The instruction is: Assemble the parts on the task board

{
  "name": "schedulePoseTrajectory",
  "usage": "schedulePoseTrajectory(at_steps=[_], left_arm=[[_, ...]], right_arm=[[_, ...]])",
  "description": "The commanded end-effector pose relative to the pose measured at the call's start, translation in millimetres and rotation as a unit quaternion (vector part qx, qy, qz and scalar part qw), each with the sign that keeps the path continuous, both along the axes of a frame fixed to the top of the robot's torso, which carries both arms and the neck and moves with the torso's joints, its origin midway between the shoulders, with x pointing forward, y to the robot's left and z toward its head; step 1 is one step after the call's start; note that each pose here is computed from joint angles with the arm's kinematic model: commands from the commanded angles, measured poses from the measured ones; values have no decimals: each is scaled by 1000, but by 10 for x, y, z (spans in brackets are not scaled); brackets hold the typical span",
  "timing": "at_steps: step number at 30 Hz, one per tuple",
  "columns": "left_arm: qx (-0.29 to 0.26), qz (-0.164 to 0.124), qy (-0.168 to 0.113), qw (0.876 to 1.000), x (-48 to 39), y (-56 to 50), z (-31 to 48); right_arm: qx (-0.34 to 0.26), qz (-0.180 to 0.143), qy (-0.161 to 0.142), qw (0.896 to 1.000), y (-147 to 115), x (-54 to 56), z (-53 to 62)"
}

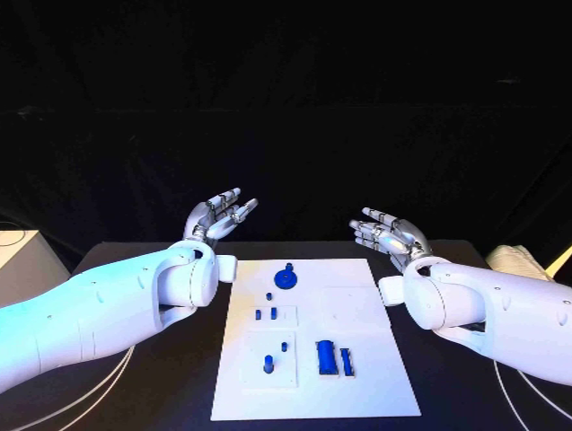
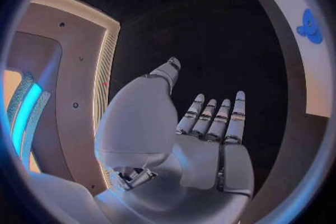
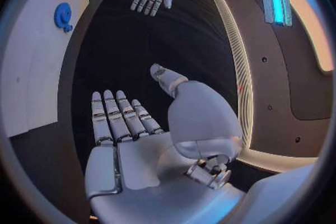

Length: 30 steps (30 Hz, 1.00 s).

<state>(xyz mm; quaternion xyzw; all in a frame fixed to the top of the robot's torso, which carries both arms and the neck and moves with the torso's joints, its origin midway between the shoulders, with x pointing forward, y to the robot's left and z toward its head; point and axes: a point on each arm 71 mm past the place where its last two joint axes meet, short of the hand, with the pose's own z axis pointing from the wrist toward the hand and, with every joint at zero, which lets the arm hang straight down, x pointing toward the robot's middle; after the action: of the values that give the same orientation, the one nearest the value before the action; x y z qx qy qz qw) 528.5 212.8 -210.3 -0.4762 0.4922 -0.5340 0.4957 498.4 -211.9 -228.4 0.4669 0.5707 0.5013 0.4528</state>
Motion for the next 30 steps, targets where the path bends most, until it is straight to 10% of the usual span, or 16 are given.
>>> schedulePoseTrajectory(at_steps=[1,7,8,30], left_arm=[[-37,-57,-16,998,50,-65,53],[-38,-61,-18,997,79,-58,68],[-51,-99,-13,994,-125,92,158],[-75,-169,-23,983,-541,113,495]], right_arm=[[13,81,30,996,83,19,-15],[9,96,36,995,67,51,-12],[-180,110,-96,973,-18,248,139],[-454,172,-216,847,238,577,527]])
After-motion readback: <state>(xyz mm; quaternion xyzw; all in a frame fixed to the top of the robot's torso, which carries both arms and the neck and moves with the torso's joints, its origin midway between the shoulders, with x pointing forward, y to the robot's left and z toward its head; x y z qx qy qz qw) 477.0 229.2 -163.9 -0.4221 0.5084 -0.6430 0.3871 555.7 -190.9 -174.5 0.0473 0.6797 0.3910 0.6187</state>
